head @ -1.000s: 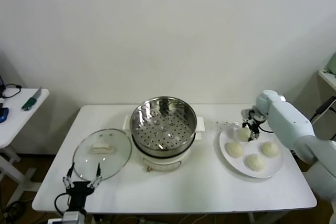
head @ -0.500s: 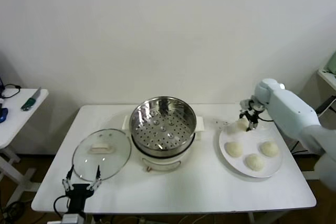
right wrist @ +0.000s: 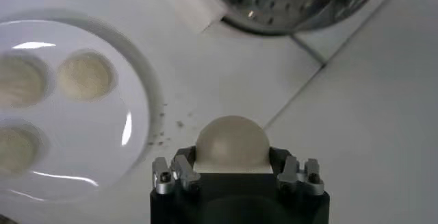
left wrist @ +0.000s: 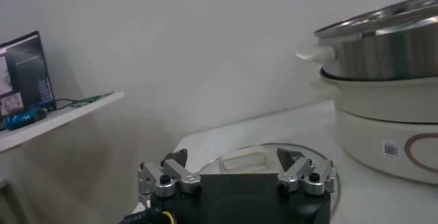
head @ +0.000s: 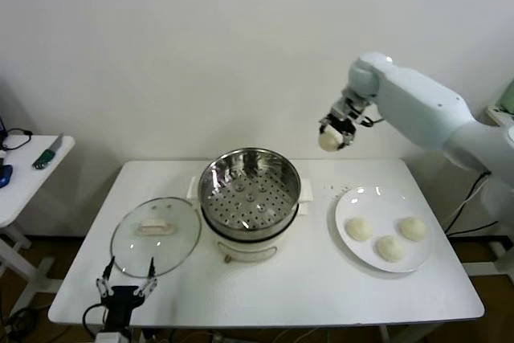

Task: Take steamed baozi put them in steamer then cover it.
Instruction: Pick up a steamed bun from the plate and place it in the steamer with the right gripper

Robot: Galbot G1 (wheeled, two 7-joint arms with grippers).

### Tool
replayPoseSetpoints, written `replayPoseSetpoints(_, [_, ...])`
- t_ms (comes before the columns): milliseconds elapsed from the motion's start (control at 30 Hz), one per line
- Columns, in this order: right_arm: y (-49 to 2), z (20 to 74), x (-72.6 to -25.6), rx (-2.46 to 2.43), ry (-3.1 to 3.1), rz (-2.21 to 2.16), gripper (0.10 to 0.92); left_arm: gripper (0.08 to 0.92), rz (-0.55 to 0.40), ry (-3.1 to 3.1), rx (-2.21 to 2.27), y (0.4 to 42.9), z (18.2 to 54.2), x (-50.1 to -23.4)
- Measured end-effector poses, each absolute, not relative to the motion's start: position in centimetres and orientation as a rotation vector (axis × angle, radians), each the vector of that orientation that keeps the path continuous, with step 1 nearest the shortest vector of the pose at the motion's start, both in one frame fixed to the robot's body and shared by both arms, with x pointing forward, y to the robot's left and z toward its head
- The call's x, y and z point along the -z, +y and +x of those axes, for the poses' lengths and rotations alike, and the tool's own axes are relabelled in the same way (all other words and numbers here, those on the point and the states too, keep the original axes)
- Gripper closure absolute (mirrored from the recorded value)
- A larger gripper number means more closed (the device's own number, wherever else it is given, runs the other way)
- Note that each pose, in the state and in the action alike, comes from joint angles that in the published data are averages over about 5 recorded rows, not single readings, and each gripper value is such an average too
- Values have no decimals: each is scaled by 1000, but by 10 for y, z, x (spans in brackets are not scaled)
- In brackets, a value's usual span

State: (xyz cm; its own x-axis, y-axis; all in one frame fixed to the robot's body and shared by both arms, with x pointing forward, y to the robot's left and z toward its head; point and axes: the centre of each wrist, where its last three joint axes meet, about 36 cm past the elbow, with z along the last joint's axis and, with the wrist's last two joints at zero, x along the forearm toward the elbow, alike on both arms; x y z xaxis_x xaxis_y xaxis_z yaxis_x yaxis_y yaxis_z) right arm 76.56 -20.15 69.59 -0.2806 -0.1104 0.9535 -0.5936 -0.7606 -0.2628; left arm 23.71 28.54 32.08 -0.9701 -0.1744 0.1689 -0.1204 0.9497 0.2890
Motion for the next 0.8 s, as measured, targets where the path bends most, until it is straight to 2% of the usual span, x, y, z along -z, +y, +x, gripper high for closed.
replayPoseSetpoints(300, [-88, 747, -710, -2357, -536, 1807, 324, 177, 223, -2904, 421, 289, 233, -323])
replayPoseSetpoints(567, [-13, 727, -678, -2508, -228, 1890, 325, 177, 227, -2894, 416, 292, 228, -322])
replayPoseSetpoints(800, [16, 716, -642, -2539, -70, 1920, 318, 177, 232, -2890, 413, 293, 227, -321])
